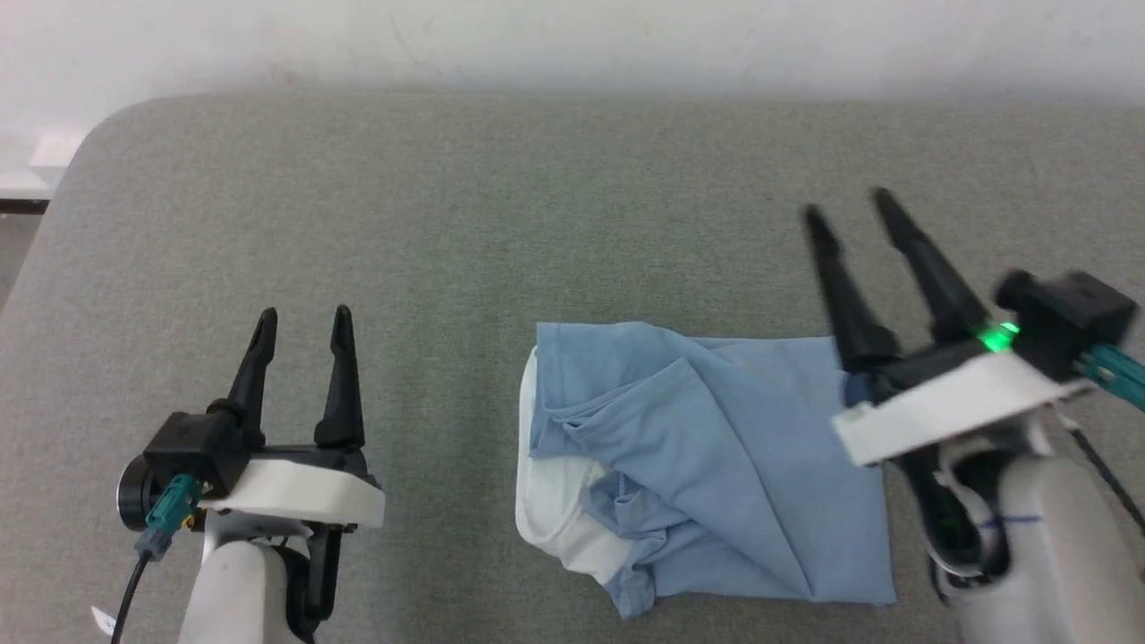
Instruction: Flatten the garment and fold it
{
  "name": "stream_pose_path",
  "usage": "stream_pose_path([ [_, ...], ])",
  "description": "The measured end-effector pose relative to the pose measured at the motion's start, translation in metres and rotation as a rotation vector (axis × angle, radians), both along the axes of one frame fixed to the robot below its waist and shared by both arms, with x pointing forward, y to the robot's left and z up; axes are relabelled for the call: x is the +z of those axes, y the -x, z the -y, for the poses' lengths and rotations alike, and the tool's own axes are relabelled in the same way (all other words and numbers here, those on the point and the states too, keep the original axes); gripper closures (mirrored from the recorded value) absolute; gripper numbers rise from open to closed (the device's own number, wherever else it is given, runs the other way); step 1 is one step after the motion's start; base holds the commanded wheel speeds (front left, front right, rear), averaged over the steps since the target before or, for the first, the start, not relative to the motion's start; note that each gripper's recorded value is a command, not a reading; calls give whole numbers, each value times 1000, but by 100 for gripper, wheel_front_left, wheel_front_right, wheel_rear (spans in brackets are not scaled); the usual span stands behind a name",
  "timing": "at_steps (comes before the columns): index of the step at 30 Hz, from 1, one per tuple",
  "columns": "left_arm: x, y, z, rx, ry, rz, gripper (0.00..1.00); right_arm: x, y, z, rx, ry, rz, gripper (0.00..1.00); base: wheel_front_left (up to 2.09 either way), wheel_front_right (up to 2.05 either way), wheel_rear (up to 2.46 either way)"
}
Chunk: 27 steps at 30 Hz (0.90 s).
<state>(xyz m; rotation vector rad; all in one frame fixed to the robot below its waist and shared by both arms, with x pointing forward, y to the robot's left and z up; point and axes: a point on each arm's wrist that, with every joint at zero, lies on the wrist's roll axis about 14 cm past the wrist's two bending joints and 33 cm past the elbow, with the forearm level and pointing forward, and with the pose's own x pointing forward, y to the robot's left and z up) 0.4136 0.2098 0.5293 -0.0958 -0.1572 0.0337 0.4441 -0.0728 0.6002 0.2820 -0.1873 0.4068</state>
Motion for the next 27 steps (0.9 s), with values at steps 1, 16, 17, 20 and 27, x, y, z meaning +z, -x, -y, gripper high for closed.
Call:
stream_pose_path([
  [1, 1, -1, 2, -4, 1, 4, 0, -5, 1, 18, -53, -9, -10, 0, 0, 0, 0],
  [16, 2, -3, 14, -38, 7, 8, 0, -183, 51, 100, -241, -174, -720, 0, 0, 0, 0],
  [17, 2, -2, 14, -38, 7, 7, 0, -192, 55, 97, -232, -192, -762, 0, 0, 0, 0],
  [20, 1, -2, 13, -35, 6, 4, 0, -211, 59, 85, -195, -252, -859, 0, 0, 0, 0],
  [27, -2, -1, 10, -26, 5, -4, 0, -222, 50, 58, -102, -234, -949, 71, 0, 0, 0],
])
